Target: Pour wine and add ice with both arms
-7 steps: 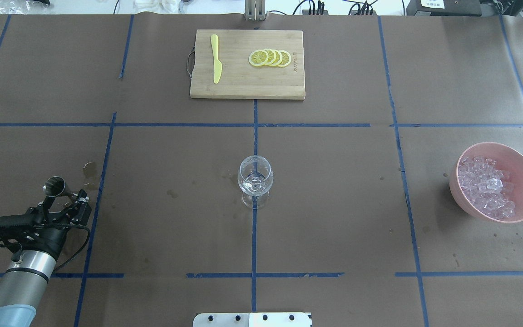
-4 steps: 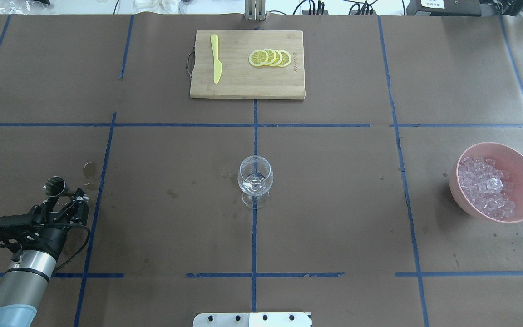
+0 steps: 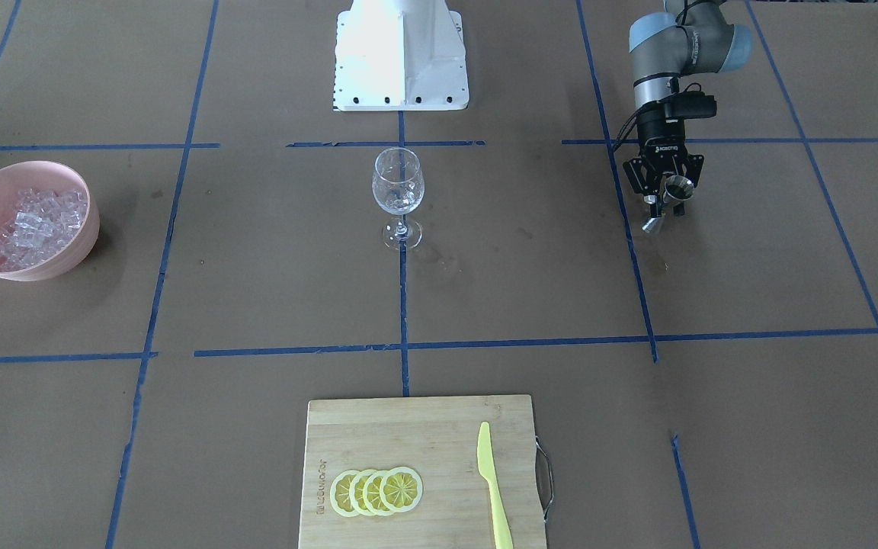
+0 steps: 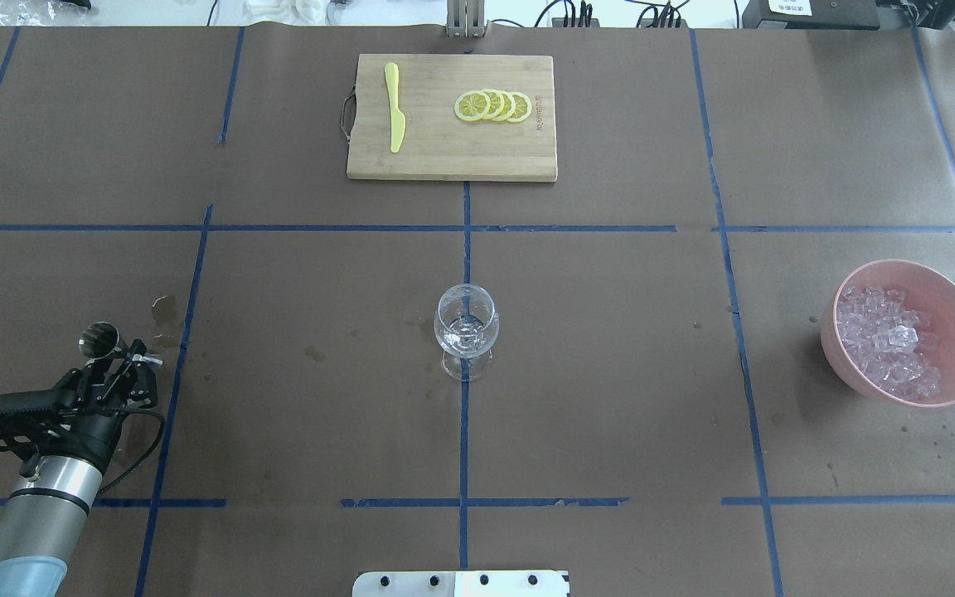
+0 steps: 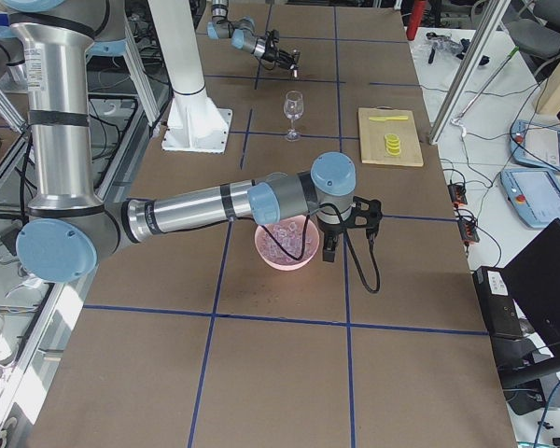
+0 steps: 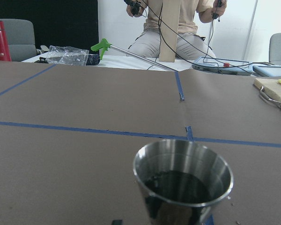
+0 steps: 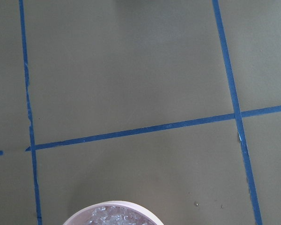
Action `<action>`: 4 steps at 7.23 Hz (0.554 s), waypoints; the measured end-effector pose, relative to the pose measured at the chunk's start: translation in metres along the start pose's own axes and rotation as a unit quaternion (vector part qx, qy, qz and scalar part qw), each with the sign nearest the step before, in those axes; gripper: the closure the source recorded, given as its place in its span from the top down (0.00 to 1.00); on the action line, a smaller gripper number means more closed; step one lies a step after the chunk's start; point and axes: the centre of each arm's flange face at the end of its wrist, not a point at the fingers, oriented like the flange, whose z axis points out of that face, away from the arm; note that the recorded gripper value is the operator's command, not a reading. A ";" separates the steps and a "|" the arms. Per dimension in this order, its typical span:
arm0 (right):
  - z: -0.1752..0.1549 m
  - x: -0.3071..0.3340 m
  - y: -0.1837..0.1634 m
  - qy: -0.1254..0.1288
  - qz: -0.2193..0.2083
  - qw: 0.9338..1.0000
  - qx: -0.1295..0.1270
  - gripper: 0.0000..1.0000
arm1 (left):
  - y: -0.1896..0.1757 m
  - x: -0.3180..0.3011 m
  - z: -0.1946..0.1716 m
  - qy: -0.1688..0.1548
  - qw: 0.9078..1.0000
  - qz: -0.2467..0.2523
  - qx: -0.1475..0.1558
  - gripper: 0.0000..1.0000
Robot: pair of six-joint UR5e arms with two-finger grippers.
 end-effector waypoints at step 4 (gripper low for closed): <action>0.001 0.001 0.001 0.000 0.001 1.000 -0.001 1.00 | -0.017 0.009 -0.004 0.006 1.000 -0.015 0.012 0.00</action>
